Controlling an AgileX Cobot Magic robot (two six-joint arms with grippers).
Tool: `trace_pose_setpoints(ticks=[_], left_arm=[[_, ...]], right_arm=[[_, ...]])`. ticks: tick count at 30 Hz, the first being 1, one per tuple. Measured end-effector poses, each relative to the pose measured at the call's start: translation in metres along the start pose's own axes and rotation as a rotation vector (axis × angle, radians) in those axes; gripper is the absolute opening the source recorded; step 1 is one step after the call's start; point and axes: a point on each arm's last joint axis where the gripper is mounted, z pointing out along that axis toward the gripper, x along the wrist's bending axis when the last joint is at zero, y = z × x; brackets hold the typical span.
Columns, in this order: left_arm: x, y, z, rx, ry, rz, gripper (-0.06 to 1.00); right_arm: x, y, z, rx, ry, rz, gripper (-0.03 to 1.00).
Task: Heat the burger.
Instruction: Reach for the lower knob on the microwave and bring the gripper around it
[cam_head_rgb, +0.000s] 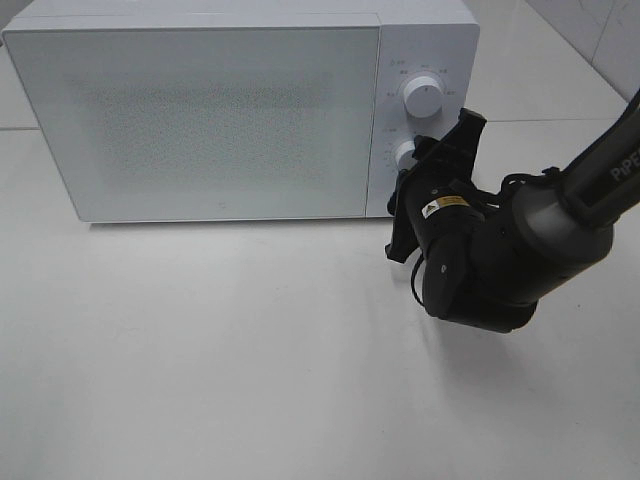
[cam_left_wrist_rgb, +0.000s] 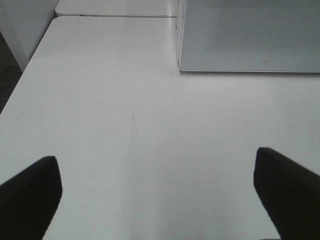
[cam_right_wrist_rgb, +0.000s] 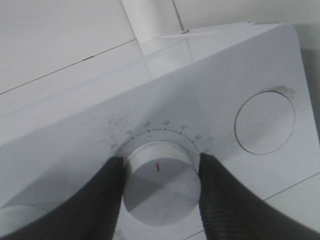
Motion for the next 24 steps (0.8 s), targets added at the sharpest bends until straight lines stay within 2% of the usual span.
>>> trace_pose_setpoints(ticks=[24], left_arm=[[0.0000,0.0000,0.0000,0.000,0.000,0.000,0.97]], right_arm=[[0.0002,0.0012,0.0000,-0.017,0.002,-0.036,0.45]])
